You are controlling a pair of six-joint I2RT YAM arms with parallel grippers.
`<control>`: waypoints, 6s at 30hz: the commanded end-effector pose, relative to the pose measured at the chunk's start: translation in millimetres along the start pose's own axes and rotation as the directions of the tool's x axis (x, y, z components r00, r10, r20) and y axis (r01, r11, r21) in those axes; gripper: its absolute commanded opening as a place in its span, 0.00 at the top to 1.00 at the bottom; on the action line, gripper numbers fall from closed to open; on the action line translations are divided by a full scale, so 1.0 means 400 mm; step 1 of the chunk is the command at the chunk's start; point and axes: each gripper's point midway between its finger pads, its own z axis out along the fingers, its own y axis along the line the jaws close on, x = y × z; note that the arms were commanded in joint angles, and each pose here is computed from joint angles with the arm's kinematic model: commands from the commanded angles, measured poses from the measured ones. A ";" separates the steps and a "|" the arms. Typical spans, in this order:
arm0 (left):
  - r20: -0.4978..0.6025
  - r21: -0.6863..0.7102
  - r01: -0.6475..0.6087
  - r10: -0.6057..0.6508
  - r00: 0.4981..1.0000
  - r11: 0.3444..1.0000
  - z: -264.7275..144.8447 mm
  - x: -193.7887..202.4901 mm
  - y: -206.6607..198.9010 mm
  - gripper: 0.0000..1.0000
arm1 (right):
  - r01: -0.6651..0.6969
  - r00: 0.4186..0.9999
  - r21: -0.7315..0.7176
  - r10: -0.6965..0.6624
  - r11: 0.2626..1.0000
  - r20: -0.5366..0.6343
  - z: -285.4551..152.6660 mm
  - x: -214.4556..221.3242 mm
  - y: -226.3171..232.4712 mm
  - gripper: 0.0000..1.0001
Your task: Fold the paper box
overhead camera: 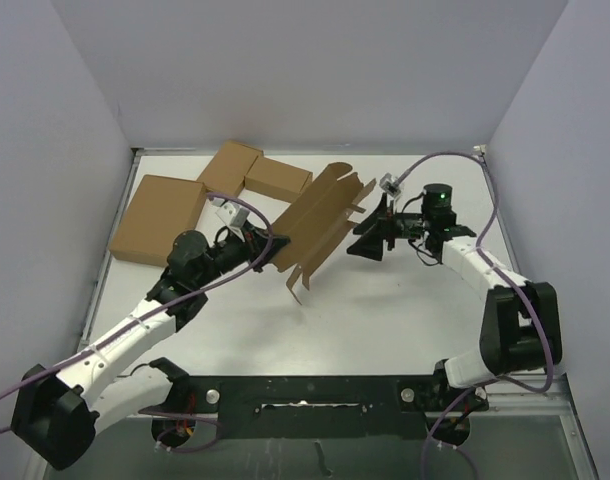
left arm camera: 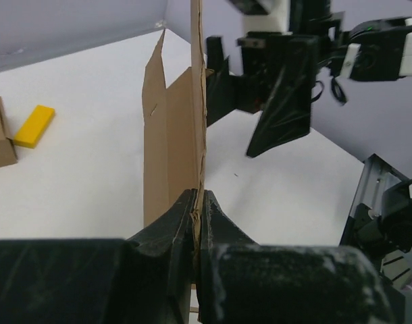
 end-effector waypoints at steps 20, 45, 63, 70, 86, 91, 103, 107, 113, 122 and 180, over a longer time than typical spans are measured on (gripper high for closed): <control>0.281 0.055 0.334 -0.336 0.899 0.941 0.136 -0.018 -0.080 1.00 | -0.490 0.840 -0.035 0.482 0.871 0.251 0.077 -0.057 -0.026 0.07; 0.271 0.008 0.490 -0.473 0.838 0.872 0.180 0.045 -0.037 1.00 | -0.486 0.834 -0.076 0.489 0.870 0.256 0.056 -0.084 -0.019 0.83; 0.253 0.008 0.448 -0.435 0.864 0.894 0.137 0.011 0.001 1.00 | -0.382 0.906 -0.042 0.383 0.923 0.180 0.046 -0.072 -0.027 0.36; 0.189 -0.004 0.415 -0.407 0.894 0.910 0.073 -0.060 0.026 1.00 | -0.044 0.997 -0.066 0.047 0.997 0.055 0.013 -0.077 0.030 0.29; -0.106 0.048 0.396 -0.390 0.915 0.917 -0.057 -0.120 0.105 1.00 | 0.124 0.992 0.056 -0.124 0.991 -0.002 -0.093 -0.086 -0.023 0.28; -0.166 0.085 0.444 -0.426 0.889 0.892 -0.060 -0.103 0.144 1.00 | 0.133 0.991 0.100 -0.130 0.986 -0.034 -0.095 -0.063 -0.053 0.28; -0.273 0.135 0.357 -0.312 0.910 0.924 -0.038 -0.020 0.195 1.00 | 0.351 0.936 0.248 -0.349 0.903 -0.053 -0.108 -0.023 -0.116 0.07; -0.286 0.143 0.321 -0.271 0.919 0.936 -0.035 -0.004 0.207 1.00 | 0.415 0.908 0.256 -0.415 0.873 -0.054 -0.108 -0.013 -0.119 0.02; -0.304 0.156 0.318 -0.261 0.916 0.935 -0.039 0.024 0.203 1.00 | 0.387 0.921 0.258 -0.384 0.886 -0.061 -0.099 0.013 -0.152 0.02; -0.339 0.137 0.346 -0.284 0.897 0.928 -0.038 0.071 0.205 1.00 | 0.424 0.905 0.287 -0.391 0.859 -0.166 -0.081 0.073 -0.233 0.01; -0.365 0.169 0.299 -0.222 0.904 0.939 -0.039 0.087 0.161 1.00 | 0.203 0.904 -0.041 -0.203 0.978 -0.377 -0.003 0.222 -0.219 0.90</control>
